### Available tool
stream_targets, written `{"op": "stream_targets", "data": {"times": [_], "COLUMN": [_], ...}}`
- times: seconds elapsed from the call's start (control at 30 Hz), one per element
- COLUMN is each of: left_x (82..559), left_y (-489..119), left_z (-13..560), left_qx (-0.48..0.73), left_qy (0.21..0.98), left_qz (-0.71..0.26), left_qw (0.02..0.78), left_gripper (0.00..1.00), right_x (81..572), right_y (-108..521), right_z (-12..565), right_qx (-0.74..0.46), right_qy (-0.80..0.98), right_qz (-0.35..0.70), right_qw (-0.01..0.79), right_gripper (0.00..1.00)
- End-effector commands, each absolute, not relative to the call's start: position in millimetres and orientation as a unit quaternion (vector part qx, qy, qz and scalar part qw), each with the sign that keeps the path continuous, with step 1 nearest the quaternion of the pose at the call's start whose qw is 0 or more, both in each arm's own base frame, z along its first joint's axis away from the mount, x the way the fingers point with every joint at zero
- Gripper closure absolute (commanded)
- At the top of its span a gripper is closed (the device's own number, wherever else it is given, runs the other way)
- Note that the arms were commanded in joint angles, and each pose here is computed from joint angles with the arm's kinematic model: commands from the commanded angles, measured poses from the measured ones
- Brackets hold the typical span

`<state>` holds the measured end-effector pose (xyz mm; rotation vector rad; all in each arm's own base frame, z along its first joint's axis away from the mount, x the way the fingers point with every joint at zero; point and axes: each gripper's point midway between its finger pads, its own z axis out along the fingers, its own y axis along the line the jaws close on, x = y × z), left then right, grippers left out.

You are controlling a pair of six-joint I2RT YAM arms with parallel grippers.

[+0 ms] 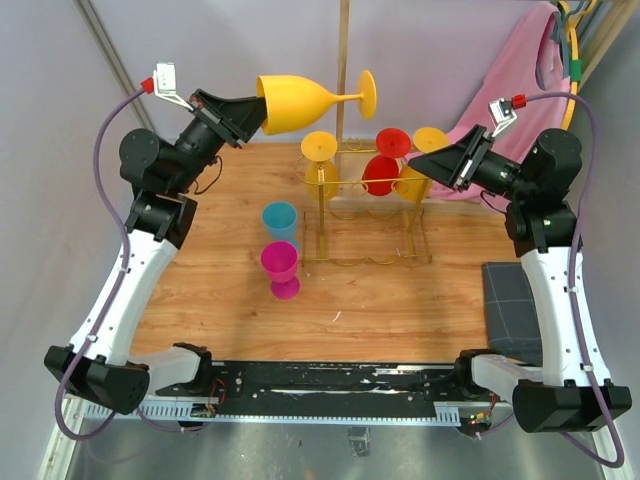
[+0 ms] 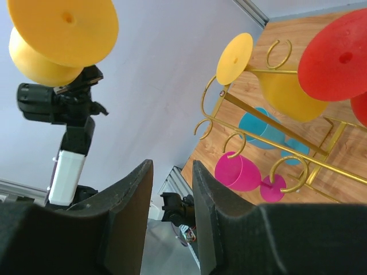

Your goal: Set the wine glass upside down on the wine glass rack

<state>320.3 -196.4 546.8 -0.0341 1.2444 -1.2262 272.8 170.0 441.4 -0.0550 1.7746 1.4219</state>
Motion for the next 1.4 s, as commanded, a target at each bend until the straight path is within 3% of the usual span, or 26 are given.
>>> {"op": "stream_targets", "data": {"times": [0.0, 0.37, 0.77, 1.37], "left_x": [277, 244, 244, 247], "left_y": [-208, -204, -193, -186], "left_z": [565, 549, 537, 546], "left_qx": [0.052, 0.11, 0.104, 0.083], "left_qy": [0.479, 0.38, 0.341, 0.317], "left_qz": [-0.689, -0.849, -0.906, -0.92], "left_qw": [0.542, 0.35, 0.227, 0.215], "left_gripper": [1.0, 1.0, 1.0, 1.0], "right_x": [266, 253, 225, 204], "right_y": [174, 193, 232, 276], "right_z": [459, 495, 549, 580], "right_qx": [-0.054, -0.104, -0.174, -0.23], "right_qy": [0.677, 0.602, 0.437, 0.363], "right_qz": [0.589, 0.669, 0.812, 0.853], "right_qw": [0.437, 0.424, 0.346, 0.296], "right_gripper": [0.64, 0.64, 0.63, 0.67]}}
